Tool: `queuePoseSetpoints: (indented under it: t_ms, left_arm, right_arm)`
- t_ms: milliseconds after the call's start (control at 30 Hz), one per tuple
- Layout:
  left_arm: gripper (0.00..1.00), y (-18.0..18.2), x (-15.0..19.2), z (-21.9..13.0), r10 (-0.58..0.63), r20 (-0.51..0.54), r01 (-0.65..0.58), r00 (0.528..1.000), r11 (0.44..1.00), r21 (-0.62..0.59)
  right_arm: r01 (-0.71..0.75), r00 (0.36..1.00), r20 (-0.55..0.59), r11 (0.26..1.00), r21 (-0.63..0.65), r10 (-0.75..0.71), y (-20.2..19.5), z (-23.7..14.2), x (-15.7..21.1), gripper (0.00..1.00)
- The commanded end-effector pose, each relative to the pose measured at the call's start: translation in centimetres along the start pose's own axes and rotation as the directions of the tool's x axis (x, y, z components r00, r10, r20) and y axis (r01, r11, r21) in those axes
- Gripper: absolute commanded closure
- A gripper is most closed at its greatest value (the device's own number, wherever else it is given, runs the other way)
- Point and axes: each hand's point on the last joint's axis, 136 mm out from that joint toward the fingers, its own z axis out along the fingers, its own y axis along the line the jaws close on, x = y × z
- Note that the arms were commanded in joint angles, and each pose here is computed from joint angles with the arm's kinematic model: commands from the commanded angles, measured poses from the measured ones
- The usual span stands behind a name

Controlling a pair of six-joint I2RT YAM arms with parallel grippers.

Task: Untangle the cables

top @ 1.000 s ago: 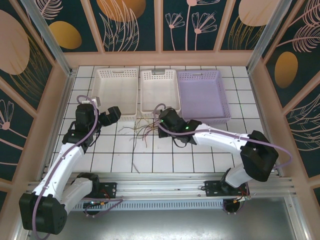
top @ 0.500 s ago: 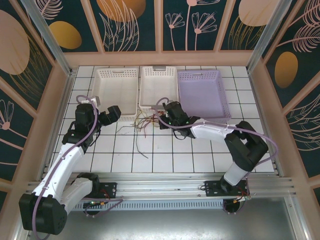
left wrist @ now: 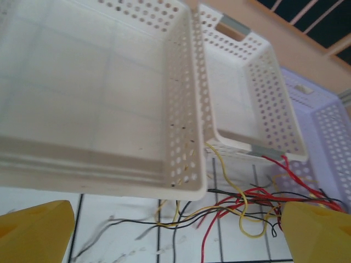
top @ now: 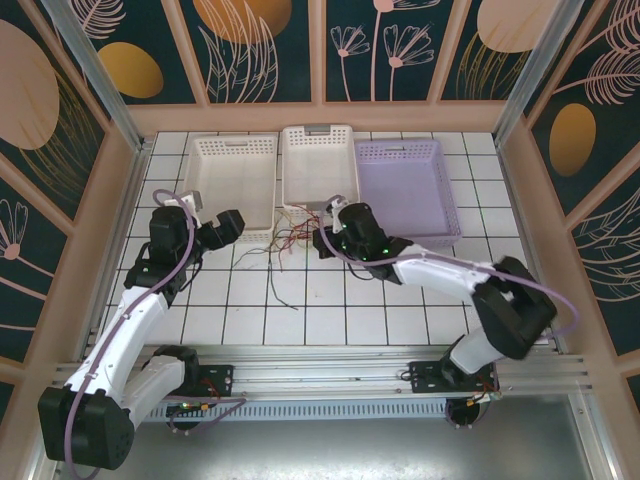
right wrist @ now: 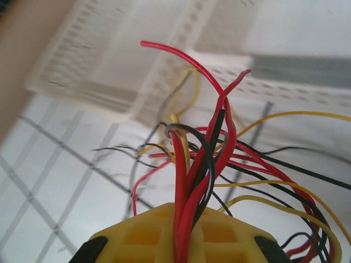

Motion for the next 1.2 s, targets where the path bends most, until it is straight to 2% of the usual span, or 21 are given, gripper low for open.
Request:
queuePoseSetpoints:
  t_ms: [0, 133, 300, 600, 800, 933, 1167]
  left_arm:
    - [0.04, -2.8, 0.5, -0.3, -0.022, -0.017, 0.025, 1.000, 0.987, 0.160]
    - [0.05, -5.1, 1.5, -1.1, -0.042, -0.039, 0.052, 0.998, 0.947, 0.316]
    - [0.05, -7.7, 1.3, -3.1, -0.054, -0.009, 0.052, 0.999, 0.881, 0.470]
    - [0.05, -9.1, 2.0, -4.0, -0.102, -0.003, 0.085, 0.995, 0.814, 0.575]
    - [0.05, -10.7, 2.7, -3.2, -0.050, -0.020, 0.052, 0.999, 0.806, 0.589]
    - [0.05, -12.3, 3.9, -2.1, 0.005, -0.048, 0.025, 0.999, 0.800, 0.600]
    - [0.04, -16.5, 6.8, -2.1, 0.109, -0.087, -0.018, 0.990, 0.721, 0.693]
  right_arm:
    - [0.071, 0.994, 0.090, 0.981, -0.182, -0.056, 4.1, -3.6, -2.4, 1.00]
    - [0.082, 0.994, 0.091, 0.939, -0.333, -0.055, 5.4, -6.5, -2.0, 1.00]
    - [0.085, 0.993, 0.116, 0.845, -0.528, -0.027, 6.4, -10.1, -2.2, 1.00]
    - [0.078, 0.995, 0.102, 0.710, -0.700, -0.008, 7.3, -12.8, -2.2, 1.00]
    - [0.082, 0.995, 0.098, 0.669, -0.739, -0.014, 7.1, -13.6, -2.5, 1.00]
    - [0.073, 0.995, 0.095, 0.682, -0.728, -0.006, 6.7, -13.4, -3.1, 1.00]
    - [0.057, 0.993, 0.112, 0.721, -0.690, 0.029, 5.9, -13.2, -4.0, 1.00]
